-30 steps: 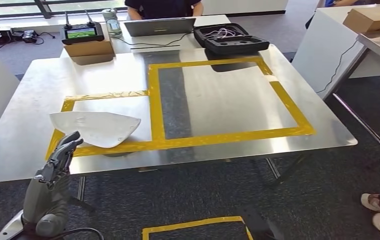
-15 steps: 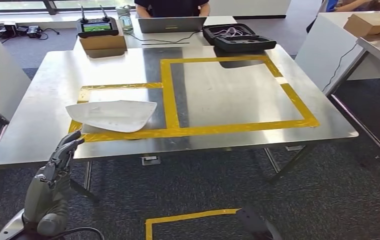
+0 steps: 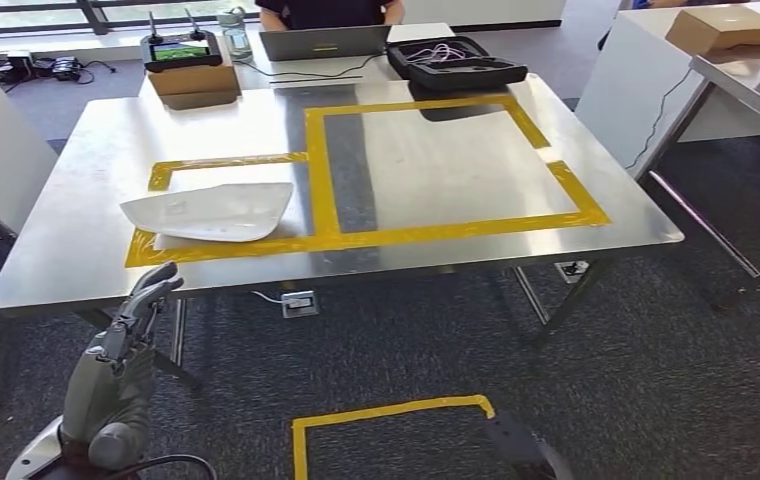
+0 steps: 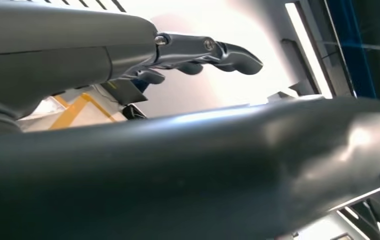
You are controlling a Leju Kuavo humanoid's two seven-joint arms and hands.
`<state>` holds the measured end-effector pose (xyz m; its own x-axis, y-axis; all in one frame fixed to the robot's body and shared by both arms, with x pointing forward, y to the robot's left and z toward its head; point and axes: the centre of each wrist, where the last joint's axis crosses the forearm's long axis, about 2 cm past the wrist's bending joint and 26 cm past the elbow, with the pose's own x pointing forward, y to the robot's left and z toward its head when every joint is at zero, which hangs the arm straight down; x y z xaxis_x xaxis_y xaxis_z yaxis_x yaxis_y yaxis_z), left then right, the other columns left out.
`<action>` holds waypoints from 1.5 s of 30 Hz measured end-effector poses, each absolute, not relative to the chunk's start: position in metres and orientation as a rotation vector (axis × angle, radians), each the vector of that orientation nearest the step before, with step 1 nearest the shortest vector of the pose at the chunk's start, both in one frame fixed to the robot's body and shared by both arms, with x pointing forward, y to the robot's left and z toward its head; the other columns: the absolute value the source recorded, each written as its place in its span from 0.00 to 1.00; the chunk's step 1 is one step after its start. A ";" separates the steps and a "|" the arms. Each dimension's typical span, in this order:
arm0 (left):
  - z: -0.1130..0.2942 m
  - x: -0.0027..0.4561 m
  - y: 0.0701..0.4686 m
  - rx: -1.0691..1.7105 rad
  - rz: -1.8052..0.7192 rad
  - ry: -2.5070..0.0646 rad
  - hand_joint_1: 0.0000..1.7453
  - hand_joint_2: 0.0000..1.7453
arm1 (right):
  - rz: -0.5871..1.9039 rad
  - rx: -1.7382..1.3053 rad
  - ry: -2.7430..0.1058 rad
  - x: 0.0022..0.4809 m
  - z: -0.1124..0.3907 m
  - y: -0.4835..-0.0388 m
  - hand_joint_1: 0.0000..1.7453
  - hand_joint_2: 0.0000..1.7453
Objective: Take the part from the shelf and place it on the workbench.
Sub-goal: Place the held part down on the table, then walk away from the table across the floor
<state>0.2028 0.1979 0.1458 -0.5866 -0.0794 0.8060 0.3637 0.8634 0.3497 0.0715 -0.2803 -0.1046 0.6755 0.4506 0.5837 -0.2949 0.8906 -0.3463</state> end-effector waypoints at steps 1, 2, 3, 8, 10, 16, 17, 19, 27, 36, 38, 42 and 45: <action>0.146 0.203 0.198 -0.205 -0.615 -2.115 0.00 0.00 | 0.423 -0.231 -0.715 0.071 -0.105 -0.280 0.00 0.00; 0.145 0.203 0.198 -0.205 -0.617 -2.110 0.00 0.00 | 0.422 -0.231 -0.715 0.071 -0.105 -0.280 0.00 0.00; 0.144 0.203 0.198 -0.204 -0.618 -2.106 0.00 0.00 | 0.422 -0.231 -0.714 0.071 -0.105 -0.280 0.00 0.00; 0.143 0.203 0.197 -0.218 -0.629 -2.085 0.00 0.00 | 0.430 -0.231 -0.710 0.069 -0.105 -0.279 0.00 0.00; 0.142 0.203 0.197 -0.230 -0.631 -2.076 0.00 0.00 | 0.433 -0.231 -0.705 0.066 -0.105 -0.280 0.00 0.00; 0.139 0.201 0.194 -0.256 -0.636 -2.059 0.00 0.00 | 0.436 -0.231 -0.683 0.056 -0.107 -0.280 0.00 0.00; 0.139 0.201 0.194 -0.257 -0.637 -2.057 0.00 0.00 | 0.436 -0.232 -0.682 0.055 -0.107 -0.281 0.00 0.00; 0.138 0.201 0.194 -0.259 -0.638 -2.052 0.00 0.00 | 0.436 -0.233 -0.680 0.054 -0.107 -0.281 0.00 0.00; 0.137 0.202 0.194 -0.248 -0.615 -2.046 0.00 0.00 | 0.439 -0.226 -0.677 0.056 -0.107 -0.283 0.00 0.00; 0.129 0.197 0.201 -0.205 -0.559 -2.023 0.00 0.00 | 0.465 -0.190 -0.670 0.056 -0.107 -0.282 0.00 0.00; 0.128 0.196 0.202 -0.201 -0.557 -2.021 0.00 0.00 | 0.466 -0.187 -0.669 0.056 -0.107 -0.282 0.00 0.00; 0.127 0.196 0.202 -0.196 -0.549 -2.021 0.00 0.00 | 0.465 -0.177 -0.665 0.055 -0.107 -0.282 0.00 0.00; 0.126 0.196 0.203 -0.192 -0.543 -2.021 0.00 0.00 | 0.460 -0.169 -0.658 0.054 -0.108 -0.282 0.00 0.00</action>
<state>0.1958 0.2025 0.1264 -0.4937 -0.0907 0.8649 0.3549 0.8869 0.2956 0.0537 -0.2821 -0.1076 0.6956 0.4628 0.5494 -0.3576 0.8864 -0.2939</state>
